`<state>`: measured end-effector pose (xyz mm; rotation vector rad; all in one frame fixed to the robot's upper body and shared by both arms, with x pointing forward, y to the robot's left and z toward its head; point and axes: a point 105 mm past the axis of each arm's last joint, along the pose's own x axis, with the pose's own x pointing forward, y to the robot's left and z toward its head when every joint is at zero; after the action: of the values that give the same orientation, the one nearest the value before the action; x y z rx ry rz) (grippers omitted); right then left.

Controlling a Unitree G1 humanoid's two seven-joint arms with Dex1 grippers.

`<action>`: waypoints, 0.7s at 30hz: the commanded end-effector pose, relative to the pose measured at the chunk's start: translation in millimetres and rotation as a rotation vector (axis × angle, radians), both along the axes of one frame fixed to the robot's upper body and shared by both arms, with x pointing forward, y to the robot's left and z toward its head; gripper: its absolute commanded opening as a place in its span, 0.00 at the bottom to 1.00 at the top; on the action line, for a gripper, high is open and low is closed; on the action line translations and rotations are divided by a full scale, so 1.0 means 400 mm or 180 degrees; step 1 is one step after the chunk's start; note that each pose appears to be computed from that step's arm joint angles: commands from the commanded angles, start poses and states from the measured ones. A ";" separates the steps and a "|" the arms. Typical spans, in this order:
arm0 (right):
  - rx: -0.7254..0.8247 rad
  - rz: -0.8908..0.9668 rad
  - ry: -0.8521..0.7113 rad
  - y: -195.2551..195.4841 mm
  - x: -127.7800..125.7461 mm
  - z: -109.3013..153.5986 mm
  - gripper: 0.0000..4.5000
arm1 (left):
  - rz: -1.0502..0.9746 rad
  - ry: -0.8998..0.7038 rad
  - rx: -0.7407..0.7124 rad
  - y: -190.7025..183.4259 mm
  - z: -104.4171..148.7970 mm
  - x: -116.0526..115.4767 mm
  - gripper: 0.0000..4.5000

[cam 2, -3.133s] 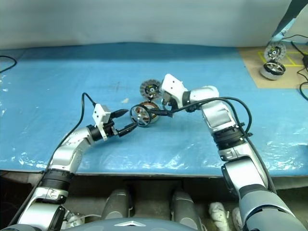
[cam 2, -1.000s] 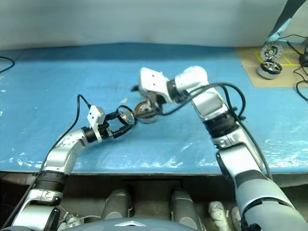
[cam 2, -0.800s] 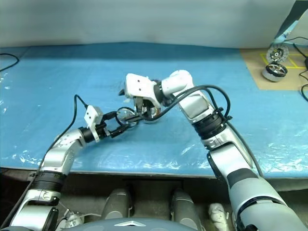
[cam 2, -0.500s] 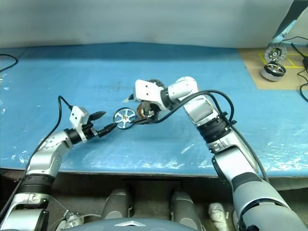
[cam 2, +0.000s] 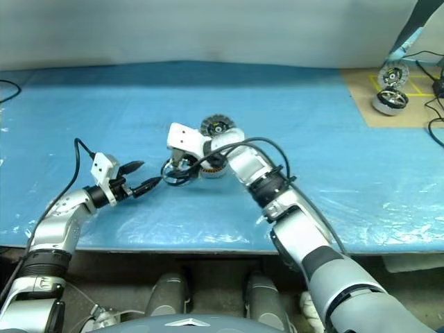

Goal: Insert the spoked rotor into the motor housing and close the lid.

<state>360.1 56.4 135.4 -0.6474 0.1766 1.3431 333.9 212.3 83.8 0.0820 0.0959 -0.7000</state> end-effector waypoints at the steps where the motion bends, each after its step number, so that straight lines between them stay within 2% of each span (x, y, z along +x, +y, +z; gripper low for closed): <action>1: 0.0113 -0.0125 0.0007 0.001 0.019 0.003 0.91 | -0.0014 -0.0149 -0.0008 -0.003 0.025 -0.006 1.00; 8: 0.0011 -0.0463 0.0161 -0.023 0.051 -0.071 0.91 | -0.0019 -0.0117 -0.0028 -0.007 0.011 -0.023 1.00; 17: 0.0174 -0.0448 0.0282 0.012 0.038 -0.070 0.91 | -0.0047 -0.0094 -0.0037 -0.023 0.004 -0.017 1.00; 20: 0.0108 -0.0459 0.0251 0.012 0.037 -0.083 0.79 | -0.0060 -0.0098 -0.0040 -0.028 0.004 -0.015 1.00; 21: 0.0073 -0.0456 0.0224 0.011 0.037 -0.088 0.70 | -0.0067 -0.0102 -0.0042 -0.031 0.004 -0.014 1.00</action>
<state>375.9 57.5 99.6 -0.5415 0.2737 1.2239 326.3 202.3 75.3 0.0635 0.1012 -0.7139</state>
